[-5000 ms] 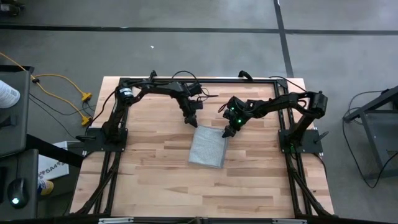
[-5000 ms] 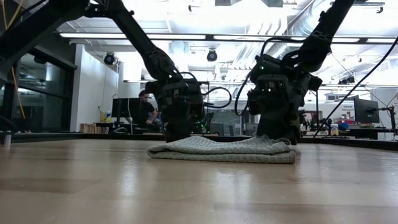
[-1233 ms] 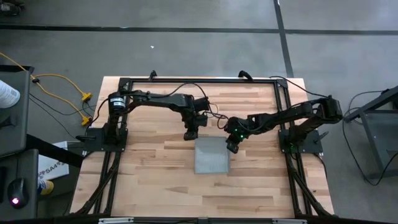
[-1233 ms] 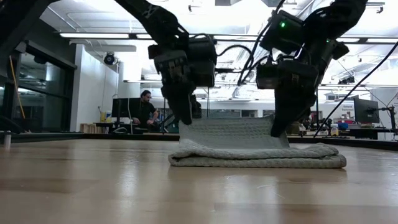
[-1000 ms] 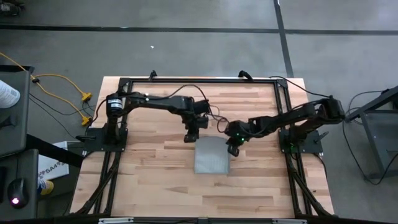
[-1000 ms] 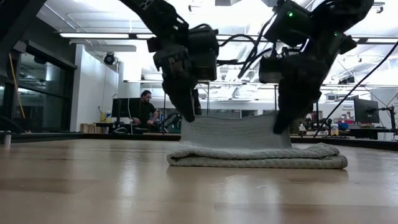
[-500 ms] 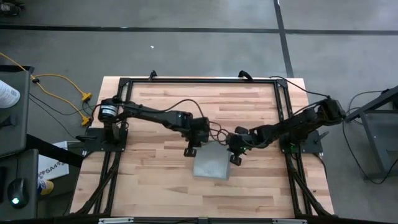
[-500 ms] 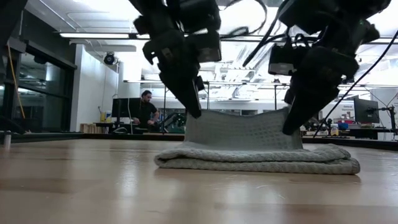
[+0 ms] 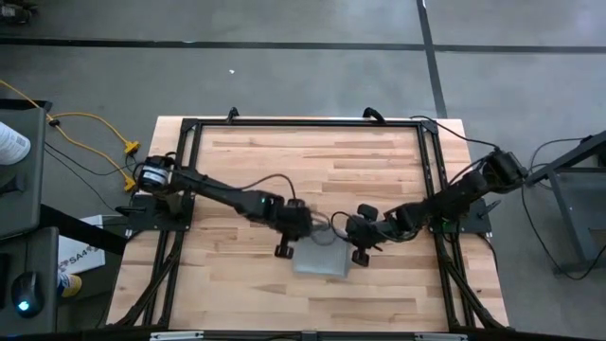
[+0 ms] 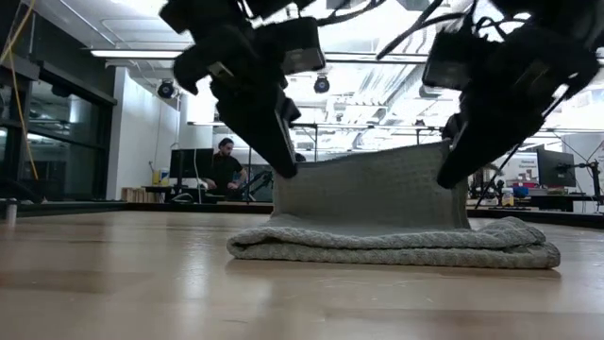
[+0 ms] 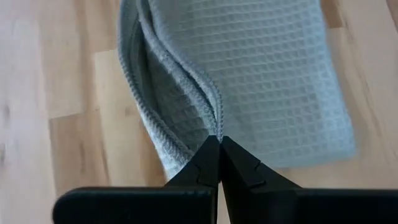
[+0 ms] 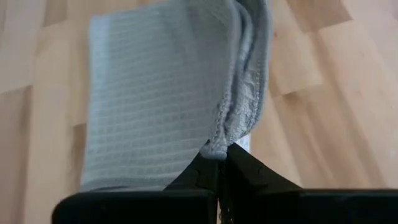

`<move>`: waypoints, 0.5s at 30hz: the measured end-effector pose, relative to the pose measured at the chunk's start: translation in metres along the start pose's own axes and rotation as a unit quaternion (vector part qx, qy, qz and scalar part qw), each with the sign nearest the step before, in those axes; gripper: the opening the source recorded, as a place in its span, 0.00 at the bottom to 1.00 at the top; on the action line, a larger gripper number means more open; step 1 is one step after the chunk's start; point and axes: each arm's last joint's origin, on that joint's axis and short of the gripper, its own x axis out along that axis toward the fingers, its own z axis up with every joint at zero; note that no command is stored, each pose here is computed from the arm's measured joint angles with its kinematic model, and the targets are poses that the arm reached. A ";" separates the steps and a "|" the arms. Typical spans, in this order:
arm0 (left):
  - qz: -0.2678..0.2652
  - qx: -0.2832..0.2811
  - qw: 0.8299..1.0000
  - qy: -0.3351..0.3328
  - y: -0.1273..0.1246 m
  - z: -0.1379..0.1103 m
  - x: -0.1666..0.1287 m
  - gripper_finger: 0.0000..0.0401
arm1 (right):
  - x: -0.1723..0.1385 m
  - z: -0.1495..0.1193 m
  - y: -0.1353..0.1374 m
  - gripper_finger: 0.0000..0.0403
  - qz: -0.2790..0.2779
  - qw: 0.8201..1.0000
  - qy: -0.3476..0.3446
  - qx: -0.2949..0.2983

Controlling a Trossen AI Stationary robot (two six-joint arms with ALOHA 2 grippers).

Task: Fold microfiber towels
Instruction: Fold the gray towel on the table

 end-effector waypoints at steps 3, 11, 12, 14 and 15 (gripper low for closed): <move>0.014 0.011 1.000 -0.003 -0.011 0.001 -0.004 0.00 | -0.002 -0.005 0.008 0.01 0.001 1.000 -0.004 -0.002; 0.022 -0.003 1.000 -0.009 -0.035 0.001 -0.010 0.00 | -0.008 -0.015 0.027 0.01 0.024 0.999 -0.016 -0.017; 0.020 -0.004 1.000 -0.011 -0.038 0.001 -0.010 0.00 | -0.009 -0.017 0.029 0.01 0.024 0.999 -0.018 -0.020; 0.022 -0.005 1.000 -0.012 -0.046 0.001 -0.011 0.00 | -0.010 -0.019 0.033 0.01 0.023 0.999 -0.023 -0.026; 0.023 -0.006 1.000 -0.014 -0.050 0.001 -0.012 0.00 | -0.011 -0.021 0.035 0.01 0.024 0.999 -0.025 -0.027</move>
